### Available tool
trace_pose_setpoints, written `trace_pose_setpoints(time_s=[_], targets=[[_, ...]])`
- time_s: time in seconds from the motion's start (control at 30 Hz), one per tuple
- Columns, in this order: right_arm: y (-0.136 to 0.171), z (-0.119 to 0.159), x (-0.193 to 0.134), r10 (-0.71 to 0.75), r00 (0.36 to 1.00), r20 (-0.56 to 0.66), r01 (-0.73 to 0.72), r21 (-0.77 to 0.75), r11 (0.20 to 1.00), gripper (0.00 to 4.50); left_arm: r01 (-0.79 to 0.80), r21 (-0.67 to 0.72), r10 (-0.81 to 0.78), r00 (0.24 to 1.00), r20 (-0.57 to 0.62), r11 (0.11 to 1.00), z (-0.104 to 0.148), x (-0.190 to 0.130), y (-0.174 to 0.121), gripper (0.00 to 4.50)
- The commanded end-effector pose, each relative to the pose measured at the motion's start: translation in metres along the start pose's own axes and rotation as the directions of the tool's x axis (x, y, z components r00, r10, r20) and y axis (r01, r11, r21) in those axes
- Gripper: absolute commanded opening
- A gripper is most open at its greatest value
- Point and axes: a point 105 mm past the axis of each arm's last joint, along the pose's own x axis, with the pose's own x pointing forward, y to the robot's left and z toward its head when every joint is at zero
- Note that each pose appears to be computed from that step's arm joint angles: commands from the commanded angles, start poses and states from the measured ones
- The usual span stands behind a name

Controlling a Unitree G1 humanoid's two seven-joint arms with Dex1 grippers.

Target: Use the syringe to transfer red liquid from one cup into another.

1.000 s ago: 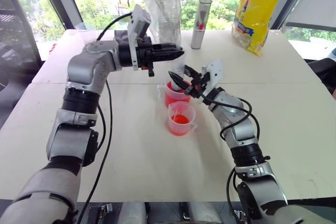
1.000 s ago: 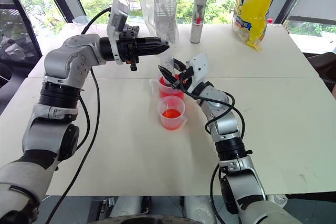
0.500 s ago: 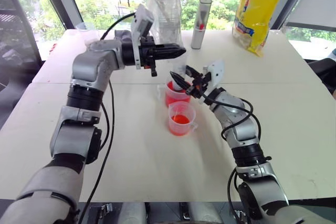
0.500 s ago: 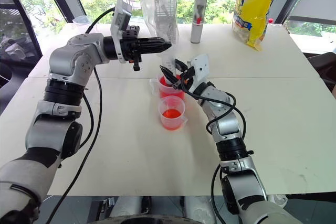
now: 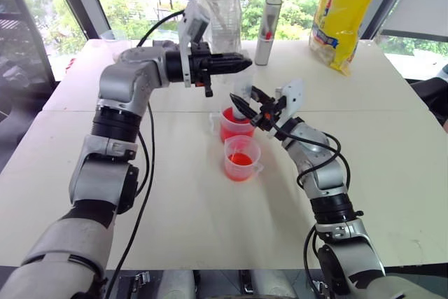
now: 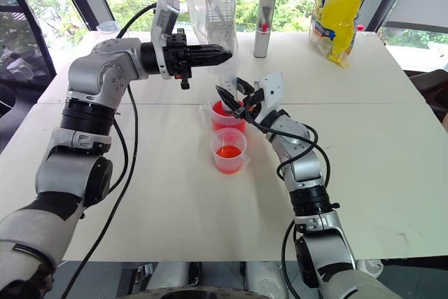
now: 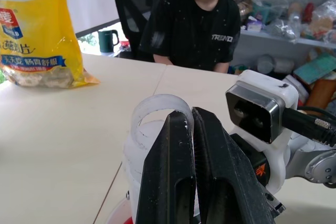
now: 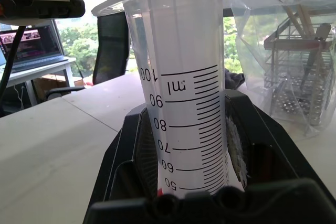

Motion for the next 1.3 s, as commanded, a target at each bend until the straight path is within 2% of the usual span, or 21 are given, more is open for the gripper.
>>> trace_pose_setpoints(time_s=[0.03, 0.7, 1.0, 1.03, 1.07, 1.17, 1.3], targets=[[0.012, -0.009, -0.001, 0.046, 0.999, -0.029, -0.046, 0.023, 0.999, 1.42, -0.011, 0.161, -0.009, 0.992, 0.125, 0.987, 0.054, -0.003, -0.006, 0.03], [0.016, -0.011, 0.000, 0.060, 0.998, -0.036, -0.059, 0.034, 0.998, 1.42, -0.027, 0.179, 0.002, 0.990, 0.141, 0.984, 0.061, -0.005, -0.007, 0.03], [0.013, 0.004, 0.002, 0.065, 0.998, -0.003, -0.065, 0.005, 0.998, 1.42, -0.021, 0.160, 0.002, 0.993, 0.121, 0.987, 0.053, -0.006, -0.008, 0.03], [0.012, 0.007, 0.003, 0.065, 0.998, 0.004, -0.065, 0.001, 0.998, 1.42, -0.026, 0.155, 0.008, 0.993, 0.115, 0.988, 0.051, -0.006, -0.008, 0.61], [0.012, 0.011, 0.004, 0.065, 0.998, 0.013, -0.064, -0.003, 0.998, 1.42, -0.026, 0.149, 0.009, 0.994, 0.110, 0.988, 0.049, -0.007, -0.007, 0.89], [0.011, 0.020, 0.006, 0.067, 0.997, 0.032, -0.067, -0.015, 0.998, 1.42, -0.024, 0.145, 0.010, 0.995, 0.098, 0.989, 0.044, -0.008, -0.008, 2.28], [0.011, 0.029, 0.008, 0.073, 0.996, 0.051, -0.071, -0.028, 0.997, 1.42, -0.041, 0.146, 0.029, 0.996, 0.085, 0.988, 0.038, -0.011, -0.006, 4.28]])
